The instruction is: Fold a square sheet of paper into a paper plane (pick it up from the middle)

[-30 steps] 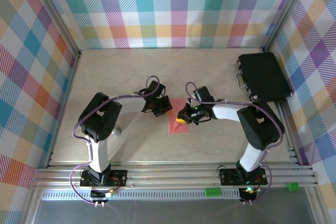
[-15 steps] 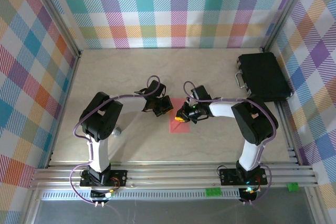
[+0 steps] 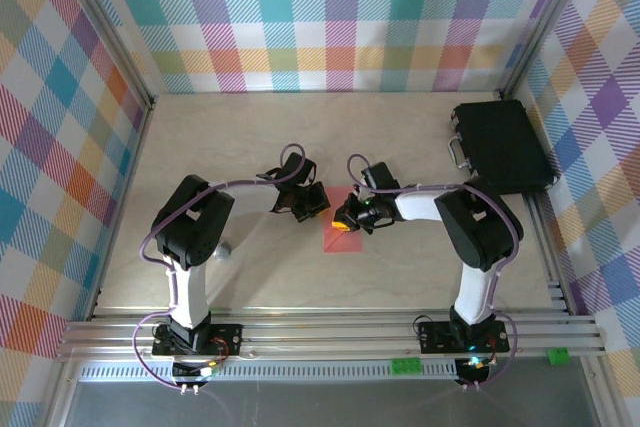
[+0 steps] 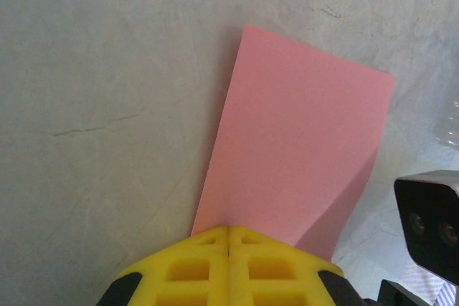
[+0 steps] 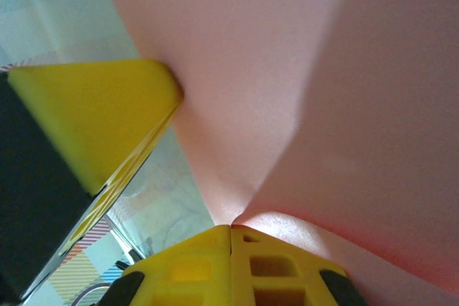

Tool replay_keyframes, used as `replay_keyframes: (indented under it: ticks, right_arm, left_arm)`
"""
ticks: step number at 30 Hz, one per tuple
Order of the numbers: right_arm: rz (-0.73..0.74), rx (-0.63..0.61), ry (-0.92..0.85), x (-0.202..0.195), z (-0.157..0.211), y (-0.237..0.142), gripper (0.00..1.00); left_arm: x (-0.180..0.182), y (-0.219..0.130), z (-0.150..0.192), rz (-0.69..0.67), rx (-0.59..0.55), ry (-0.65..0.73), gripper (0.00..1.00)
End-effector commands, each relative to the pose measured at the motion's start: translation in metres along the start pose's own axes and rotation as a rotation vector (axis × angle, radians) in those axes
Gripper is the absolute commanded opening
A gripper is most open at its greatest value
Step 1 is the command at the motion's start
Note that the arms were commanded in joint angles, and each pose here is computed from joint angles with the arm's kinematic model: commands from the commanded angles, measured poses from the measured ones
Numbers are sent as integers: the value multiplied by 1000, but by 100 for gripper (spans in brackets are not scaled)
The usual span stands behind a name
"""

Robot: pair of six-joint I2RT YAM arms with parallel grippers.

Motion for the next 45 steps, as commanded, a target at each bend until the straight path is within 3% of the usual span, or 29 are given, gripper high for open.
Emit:
replay_keyframes:
  ticks: [1,45]
  right_arm:
    - [-22,19,-20,6,0,2,0]
    - [-4,16,-29,-7,-2,10,1]
  left_arm:
    - [18,12,11,-78,68,-22,4]
    - [17,11,15,-86,70,-18,4]
Point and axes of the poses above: each hand's point on the last joint's axis, 136 mm out from that joint toward the fingers, its own y axis out along the fingers, its own x axis along the line the jaws close on, z = x × y, the point moved 9 cm from there along -y, back along the fingers, and after that the axes turned 10 degrees about y, right-handed, at the moved point
